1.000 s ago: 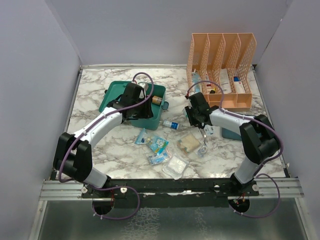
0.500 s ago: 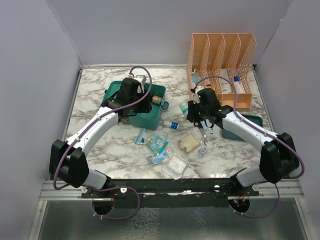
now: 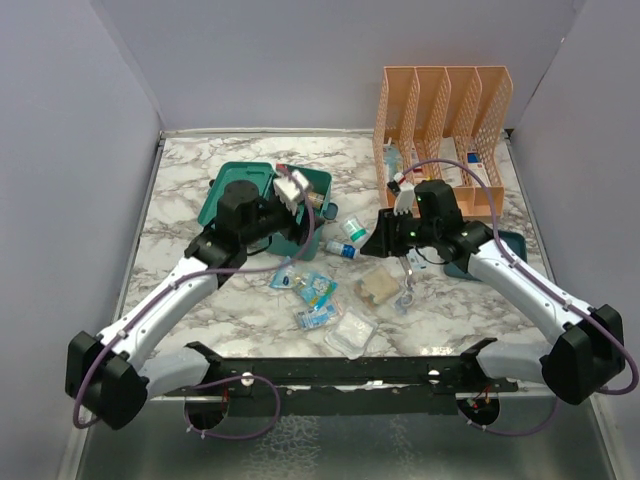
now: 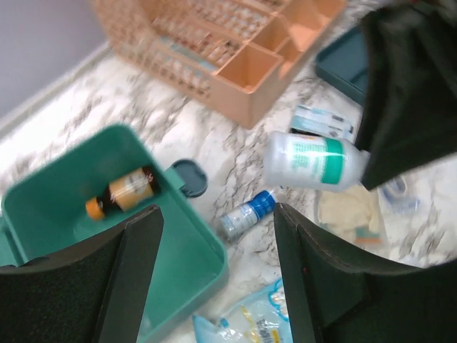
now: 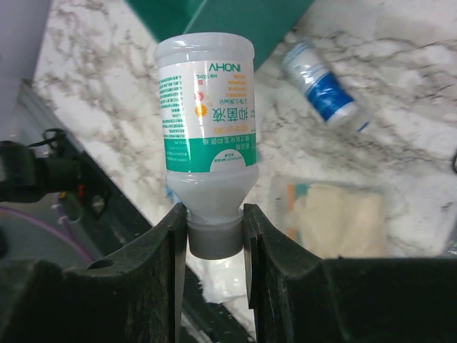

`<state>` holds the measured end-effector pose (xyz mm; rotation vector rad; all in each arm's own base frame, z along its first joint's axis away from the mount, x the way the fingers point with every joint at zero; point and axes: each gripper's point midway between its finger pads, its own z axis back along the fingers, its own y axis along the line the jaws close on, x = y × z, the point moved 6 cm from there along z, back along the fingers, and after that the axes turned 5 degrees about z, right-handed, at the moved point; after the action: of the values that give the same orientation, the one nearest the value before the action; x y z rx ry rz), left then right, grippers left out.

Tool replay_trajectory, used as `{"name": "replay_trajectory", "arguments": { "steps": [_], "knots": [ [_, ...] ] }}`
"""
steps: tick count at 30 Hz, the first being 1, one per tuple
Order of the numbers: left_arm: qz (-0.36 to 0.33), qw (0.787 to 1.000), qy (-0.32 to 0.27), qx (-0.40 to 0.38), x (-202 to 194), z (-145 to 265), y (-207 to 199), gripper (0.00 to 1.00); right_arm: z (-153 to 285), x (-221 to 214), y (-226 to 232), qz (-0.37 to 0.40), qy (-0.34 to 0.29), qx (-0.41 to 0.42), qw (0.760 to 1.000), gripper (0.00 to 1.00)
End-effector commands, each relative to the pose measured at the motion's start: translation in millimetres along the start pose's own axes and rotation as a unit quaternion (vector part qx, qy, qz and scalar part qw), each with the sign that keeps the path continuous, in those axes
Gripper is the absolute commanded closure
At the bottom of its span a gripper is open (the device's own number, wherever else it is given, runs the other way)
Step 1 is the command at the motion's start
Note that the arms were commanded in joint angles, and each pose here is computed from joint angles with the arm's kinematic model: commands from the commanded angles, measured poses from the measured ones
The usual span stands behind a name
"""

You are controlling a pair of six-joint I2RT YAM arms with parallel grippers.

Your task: Organize the medicine kit

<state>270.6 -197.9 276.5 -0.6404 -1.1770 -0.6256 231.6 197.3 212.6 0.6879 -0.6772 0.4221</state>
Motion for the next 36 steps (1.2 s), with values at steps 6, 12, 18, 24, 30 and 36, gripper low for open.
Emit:
{"name": "replay_trajectory", "arguments": {
  "steps": [6, 12, 18, 24, 30, 36],
  "knots": [
    [-0.362, 0.911, -0.104, -0.168, -12, 20, -53, 0.29, 24, 14, 49, -0.063, 0.009, 0.147, 0.987, 0.92],
    [-0.462, 0.863, -0.079, -0.188, -34, 14, -69, 0.03, 26, 17, 60, -0.069, 0.024, 0.196, 0.978, 0.92],
    [-0.533, 0.824, -0.053, -0.183, -45, 5, -77, 0.01, 25, 14, 58, -0.073, 0.032, 0.195, 0.978, 0.92],
    [-0.546, 0.814, -0.045, -0.194, -52, -1, -82, 0.01, 21, 10, 57, -0.082, 0.042, 0.197, 0.976, 0.93],
    [-0.571, 0.797, -0.028, -0.192, -60, -7, -84, 0.05, 19, 6, 56, -0.09, 0.058, 0.202, 0.974, 0.93],
    [-0.589, 0.785, -0.004, -0.192, -70, -11, -84, 0.17, 17, 1, 57, -0.095, 0.076, 0.217, 0.968, 0.93]
  ]
}}
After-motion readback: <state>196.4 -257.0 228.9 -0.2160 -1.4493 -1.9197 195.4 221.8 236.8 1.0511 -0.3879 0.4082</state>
